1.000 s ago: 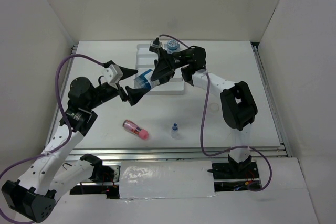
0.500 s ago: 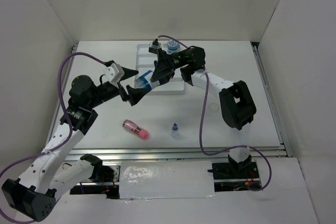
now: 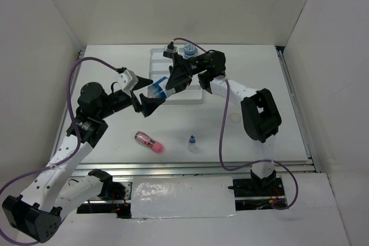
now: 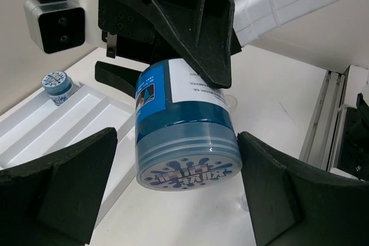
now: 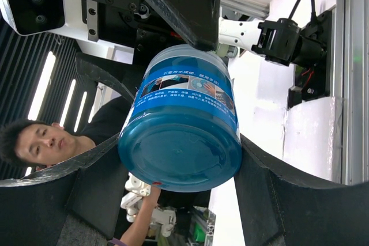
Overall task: Sort the stationery into containers
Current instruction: Place the stationery at the center of the board.
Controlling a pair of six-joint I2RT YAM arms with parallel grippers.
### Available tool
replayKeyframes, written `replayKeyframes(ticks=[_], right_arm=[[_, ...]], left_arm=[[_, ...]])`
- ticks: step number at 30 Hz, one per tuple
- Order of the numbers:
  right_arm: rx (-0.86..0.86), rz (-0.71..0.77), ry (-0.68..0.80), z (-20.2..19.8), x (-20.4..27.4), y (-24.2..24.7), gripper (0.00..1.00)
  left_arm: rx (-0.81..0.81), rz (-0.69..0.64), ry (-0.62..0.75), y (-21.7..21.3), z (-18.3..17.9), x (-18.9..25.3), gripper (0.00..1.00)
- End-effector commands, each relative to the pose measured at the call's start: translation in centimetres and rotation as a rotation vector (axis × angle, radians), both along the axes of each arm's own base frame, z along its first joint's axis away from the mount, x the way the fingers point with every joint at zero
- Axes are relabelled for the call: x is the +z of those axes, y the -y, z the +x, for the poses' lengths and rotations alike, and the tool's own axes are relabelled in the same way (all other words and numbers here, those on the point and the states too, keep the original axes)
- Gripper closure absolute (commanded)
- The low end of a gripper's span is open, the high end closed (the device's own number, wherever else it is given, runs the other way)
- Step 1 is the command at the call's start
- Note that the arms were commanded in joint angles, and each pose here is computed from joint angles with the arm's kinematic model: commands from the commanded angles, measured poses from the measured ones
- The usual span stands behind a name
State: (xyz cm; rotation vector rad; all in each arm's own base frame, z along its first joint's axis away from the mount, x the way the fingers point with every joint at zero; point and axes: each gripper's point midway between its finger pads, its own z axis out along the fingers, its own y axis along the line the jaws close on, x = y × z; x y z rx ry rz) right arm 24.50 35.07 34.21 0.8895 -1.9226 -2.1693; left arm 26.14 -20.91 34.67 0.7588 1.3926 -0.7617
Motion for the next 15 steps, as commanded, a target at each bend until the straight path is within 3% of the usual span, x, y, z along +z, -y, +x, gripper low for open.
replayKeyframes(ticks=[1,4,10,13,14,15], right_arm=[[0.056,0.058,0.286,-3.18,1.49,2.09,0.97],[0.06,0.057,0.286,-3.22,1.48,2.0,0.97],[0.066,0.049,0.282,-3.35,1.29,1.99,0.96],[0.07,0.036,0.274,-3.36,1.01,1.96,0.81],[0.071,0.027,0.269,-3.24,0.77,1.99,0.62],[0.071,0.016,0.264,-3.2,0.72,2.06,0.52]], left_arm=[[-0.006,0.02,-0.023,0.19,0.25,-0.98,0.05],[0.001,0.022,-0.025,0.11,0.42,-1.0,0.08],[0.009,0.039,-0.039,0.15,0.89,-0.94,0.34],[0.006,0.035,-0.037,0.16,0.84,-0.7,0.45],[0.007,0.032,-0.034,0.12,0.78,-0.5,0.51],[0.009,0.031,-0.032,0.07,0.79,-0.28,0.53]])
